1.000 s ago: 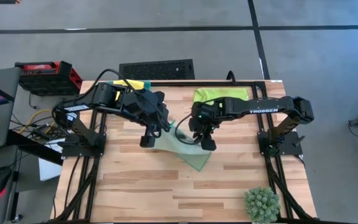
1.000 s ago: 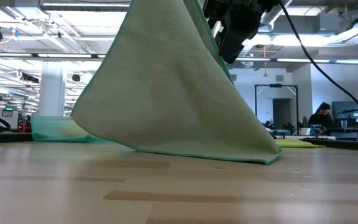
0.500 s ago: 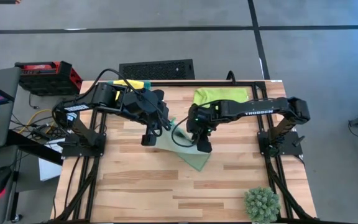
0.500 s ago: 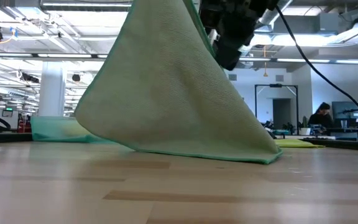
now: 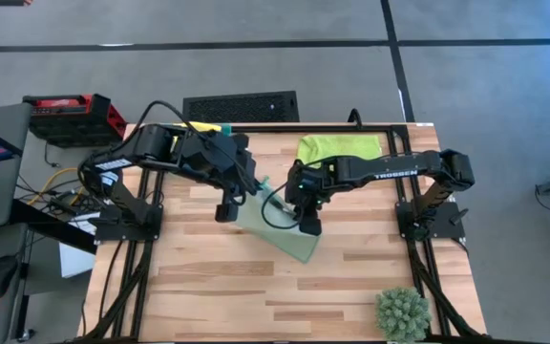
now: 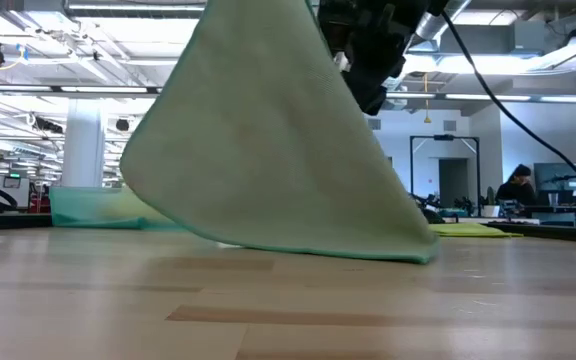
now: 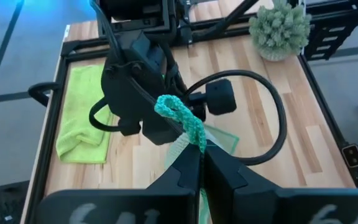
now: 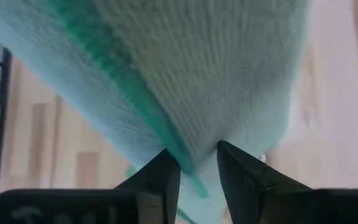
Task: Fold microfiber towels
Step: Fold the green microfiber towel
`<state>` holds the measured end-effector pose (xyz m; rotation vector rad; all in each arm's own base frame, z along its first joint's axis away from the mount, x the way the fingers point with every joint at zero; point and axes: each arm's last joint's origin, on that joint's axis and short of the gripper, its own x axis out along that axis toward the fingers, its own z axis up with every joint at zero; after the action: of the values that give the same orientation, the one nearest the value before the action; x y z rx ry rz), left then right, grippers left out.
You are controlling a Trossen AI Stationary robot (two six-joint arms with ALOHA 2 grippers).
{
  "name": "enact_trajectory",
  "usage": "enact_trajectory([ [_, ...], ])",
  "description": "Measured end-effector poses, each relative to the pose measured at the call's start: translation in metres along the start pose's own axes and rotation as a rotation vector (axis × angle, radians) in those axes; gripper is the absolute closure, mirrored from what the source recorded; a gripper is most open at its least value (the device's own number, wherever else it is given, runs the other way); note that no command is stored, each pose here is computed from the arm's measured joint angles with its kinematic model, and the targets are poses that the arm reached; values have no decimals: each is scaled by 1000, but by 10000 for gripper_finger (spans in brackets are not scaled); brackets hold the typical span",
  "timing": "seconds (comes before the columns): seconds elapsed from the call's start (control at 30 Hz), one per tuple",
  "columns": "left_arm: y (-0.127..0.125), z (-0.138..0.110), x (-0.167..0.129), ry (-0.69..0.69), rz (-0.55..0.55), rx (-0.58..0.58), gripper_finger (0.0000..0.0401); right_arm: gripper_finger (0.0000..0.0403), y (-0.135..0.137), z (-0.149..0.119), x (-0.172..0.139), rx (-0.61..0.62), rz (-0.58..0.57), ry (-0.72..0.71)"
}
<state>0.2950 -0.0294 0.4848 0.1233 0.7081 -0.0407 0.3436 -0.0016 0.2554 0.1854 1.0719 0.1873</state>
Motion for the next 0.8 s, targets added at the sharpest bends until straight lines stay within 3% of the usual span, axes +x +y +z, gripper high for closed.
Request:
enact_trajectory([
  [0.2, 1, 1, -14, -6, 9, -9, 401, 276, -3, 0, 0, 51, -101, -9],
  [0.8, 3, 1, -21, -3, 31, -8, 401, 276, 2, 10, 1, 10, -85, -103],
])
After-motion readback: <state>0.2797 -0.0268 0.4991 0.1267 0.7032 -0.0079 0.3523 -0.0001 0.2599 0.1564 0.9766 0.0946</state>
